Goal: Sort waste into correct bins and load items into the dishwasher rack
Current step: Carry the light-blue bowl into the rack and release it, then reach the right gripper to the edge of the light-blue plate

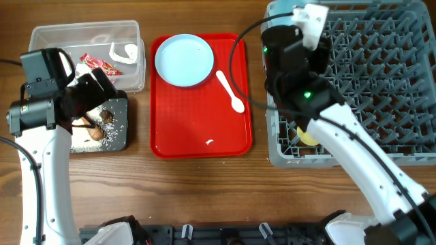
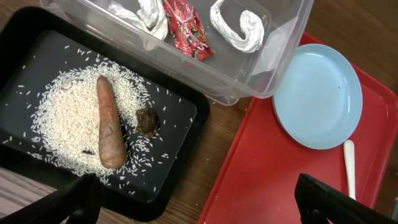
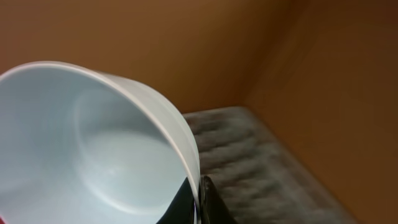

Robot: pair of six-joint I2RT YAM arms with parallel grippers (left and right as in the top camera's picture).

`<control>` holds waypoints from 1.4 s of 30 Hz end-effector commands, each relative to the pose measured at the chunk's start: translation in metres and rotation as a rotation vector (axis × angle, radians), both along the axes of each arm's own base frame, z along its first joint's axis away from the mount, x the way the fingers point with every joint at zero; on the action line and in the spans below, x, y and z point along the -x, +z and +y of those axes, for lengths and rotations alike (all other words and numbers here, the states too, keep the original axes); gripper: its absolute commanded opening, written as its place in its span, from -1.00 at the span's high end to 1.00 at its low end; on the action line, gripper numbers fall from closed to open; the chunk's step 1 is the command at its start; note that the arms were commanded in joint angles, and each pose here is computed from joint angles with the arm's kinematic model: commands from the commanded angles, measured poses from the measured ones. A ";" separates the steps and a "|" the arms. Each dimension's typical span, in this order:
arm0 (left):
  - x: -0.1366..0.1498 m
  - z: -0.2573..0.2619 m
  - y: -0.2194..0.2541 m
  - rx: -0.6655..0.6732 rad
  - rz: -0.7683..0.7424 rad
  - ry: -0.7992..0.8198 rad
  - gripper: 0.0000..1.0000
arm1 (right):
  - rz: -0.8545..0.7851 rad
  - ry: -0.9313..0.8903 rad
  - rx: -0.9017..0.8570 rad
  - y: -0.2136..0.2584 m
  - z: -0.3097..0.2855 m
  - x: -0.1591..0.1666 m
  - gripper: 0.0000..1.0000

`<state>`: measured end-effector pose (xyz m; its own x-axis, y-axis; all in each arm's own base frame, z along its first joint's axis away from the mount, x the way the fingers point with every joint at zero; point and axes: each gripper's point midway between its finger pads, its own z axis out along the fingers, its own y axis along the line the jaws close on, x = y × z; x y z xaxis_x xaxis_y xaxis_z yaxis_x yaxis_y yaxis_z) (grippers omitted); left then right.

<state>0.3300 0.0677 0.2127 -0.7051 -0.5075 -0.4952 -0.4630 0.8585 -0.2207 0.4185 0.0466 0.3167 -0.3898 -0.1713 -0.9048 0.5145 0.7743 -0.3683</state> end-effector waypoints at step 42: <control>-0.001 0.005 0.005 -0.017 -0.013 0.009 -1.00 | 0.831 0.241 0.829 -0.148 0.028 -0.054 -0.55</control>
<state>0.3299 0.0678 0.2126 -0.7052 -0.5076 -0.4950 -0.4632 0.8584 -0.2203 0.4710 0.0630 0.1803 -0.7038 -0.7103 0.0149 -0.2149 0.1928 -0.9574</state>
